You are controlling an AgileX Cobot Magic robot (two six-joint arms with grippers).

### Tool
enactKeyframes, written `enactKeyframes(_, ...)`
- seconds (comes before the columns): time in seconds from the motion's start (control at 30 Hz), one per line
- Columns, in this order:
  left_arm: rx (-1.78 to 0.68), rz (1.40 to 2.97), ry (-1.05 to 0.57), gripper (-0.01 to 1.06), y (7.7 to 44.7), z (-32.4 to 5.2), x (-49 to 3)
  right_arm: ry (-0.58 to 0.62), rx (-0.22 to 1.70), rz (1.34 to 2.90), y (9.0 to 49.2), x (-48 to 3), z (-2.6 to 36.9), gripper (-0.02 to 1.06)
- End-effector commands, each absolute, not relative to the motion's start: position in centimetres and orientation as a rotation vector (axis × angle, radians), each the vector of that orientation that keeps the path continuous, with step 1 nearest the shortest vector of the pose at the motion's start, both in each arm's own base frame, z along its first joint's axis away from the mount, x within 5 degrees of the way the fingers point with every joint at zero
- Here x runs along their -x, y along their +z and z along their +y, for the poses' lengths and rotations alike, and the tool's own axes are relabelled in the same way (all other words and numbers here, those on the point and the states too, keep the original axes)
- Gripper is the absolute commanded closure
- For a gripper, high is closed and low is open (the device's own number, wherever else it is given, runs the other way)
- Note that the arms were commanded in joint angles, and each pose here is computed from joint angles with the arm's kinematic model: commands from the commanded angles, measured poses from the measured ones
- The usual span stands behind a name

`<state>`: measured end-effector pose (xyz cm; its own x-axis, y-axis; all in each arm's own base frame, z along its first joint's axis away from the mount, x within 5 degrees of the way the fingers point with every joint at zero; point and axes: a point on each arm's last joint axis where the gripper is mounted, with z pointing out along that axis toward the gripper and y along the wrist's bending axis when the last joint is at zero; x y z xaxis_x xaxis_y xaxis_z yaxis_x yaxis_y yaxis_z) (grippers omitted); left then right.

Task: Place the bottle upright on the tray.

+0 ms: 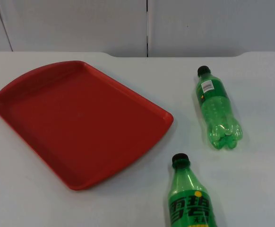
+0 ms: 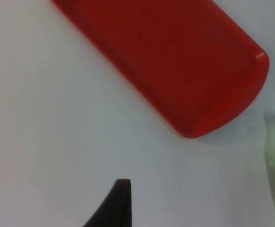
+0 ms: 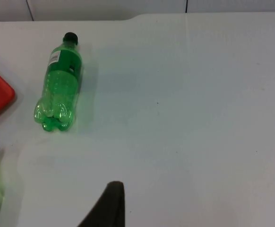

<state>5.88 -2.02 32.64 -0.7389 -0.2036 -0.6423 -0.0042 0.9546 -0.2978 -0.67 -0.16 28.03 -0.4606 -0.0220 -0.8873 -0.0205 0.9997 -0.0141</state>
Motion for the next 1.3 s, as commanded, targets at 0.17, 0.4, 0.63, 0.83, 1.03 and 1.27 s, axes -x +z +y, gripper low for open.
enactKeyframes(0.17, 0.136, 2.445, -0.391, 0.00, 32.4, -1.9, -7.4, 0.008, 0.025, 2.048, 28.0, 0.7, -0.1, -0.01)
enactKeyframes(0.4, 0.135, 2.469, -0.411, 0.00, 32.2, -1.9, -8.1, 0.008, 0.025, 2.048, 28.0, 0.7, -0.1, -0.01)
enactKeyframes(0.63, 0.135, 2.502, -0.431, 0.00, 31.9, -1.9, -9.0, 0.006, 0.025, 2.048, 28.0, 0.7, -0.2, -0.01)
enactKeyframes(0.83, 0.081, 2.585, -0.433, 0.00, 31.2, -2.0, -10.1, 0.006, 0.025, 2.048, 28.0, 0.7, -0.2, -0.01)
enactKeyframes(1.03, 0.081, 2.685, -0.389, 0.04, 30.1, -1.7, -11.5, 0.006, 0.025, 2.048, 28.0, 0.7, -0.2, -0.01)
enactKeyframes(1.27, 0.088, 2.706, -0.415, 0.04, 29.7, -1.7, -12.5, 0.006, 0.025, 2.048, 28.0, 0.7, -0.2, -0.01)
